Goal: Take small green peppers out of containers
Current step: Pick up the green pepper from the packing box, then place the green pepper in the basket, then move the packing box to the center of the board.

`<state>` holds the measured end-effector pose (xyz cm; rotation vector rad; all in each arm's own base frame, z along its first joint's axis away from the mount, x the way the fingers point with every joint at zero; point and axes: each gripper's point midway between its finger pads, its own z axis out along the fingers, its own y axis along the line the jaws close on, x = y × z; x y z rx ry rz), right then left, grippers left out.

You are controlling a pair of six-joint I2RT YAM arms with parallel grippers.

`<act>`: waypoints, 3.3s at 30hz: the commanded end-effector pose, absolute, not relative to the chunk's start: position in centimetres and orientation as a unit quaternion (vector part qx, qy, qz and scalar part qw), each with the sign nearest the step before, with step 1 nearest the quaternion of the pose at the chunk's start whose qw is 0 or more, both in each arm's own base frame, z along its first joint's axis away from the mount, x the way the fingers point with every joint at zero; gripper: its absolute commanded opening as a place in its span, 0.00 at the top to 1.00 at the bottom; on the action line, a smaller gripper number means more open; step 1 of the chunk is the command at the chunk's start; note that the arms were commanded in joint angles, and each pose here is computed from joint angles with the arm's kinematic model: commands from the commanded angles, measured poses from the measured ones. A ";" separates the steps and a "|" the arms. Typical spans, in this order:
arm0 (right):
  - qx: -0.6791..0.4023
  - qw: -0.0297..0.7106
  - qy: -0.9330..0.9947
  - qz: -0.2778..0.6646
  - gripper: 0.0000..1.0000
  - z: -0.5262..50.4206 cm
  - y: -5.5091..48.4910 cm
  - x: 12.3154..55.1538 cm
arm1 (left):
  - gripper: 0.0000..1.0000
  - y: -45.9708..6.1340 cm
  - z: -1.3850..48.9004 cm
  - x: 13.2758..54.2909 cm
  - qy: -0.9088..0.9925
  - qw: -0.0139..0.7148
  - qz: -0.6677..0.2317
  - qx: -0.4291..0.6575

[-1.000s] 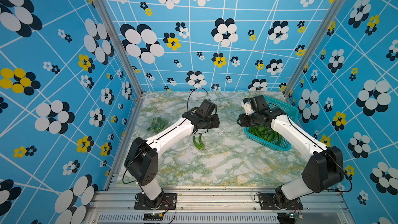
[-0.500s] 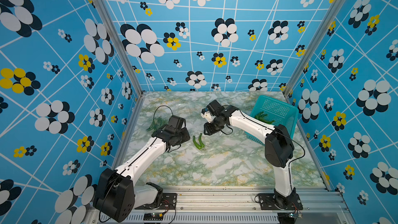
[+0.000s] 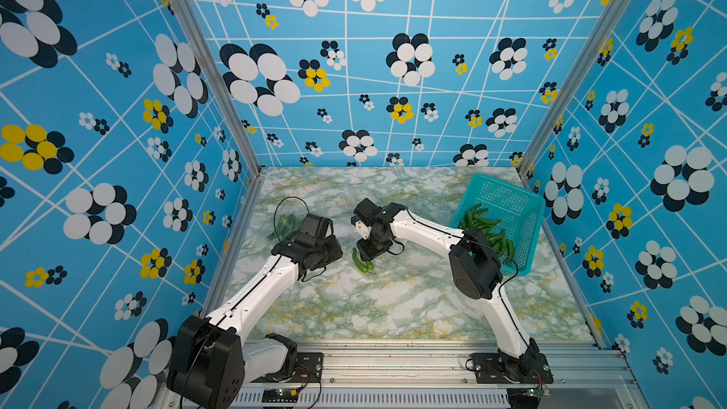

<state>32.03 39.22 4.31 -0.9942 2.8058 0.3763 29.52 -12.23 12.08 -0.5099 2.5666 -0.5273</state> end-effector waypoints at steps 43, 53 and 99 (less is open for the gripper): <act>-0.200 0.294 0.926 0.124 1.00 23.7 29.1 36.6 | 0.64 -16.6 15.2 33.5 0.930 0.268 -0.210 -0.140; 0.020 0.379 0.924 0.040 1.00 26.5 9.6 37.6 | 0.64 -29.2 17.8 36.2 0.930 0.258 -0.260 -0.028; -0.243 0.203 0.919 0.236 0.51 18.9 31.4 33.2 | 0.58 -1.9 18.9 39.2 0.904 0.321 -0.125 -0.255</act>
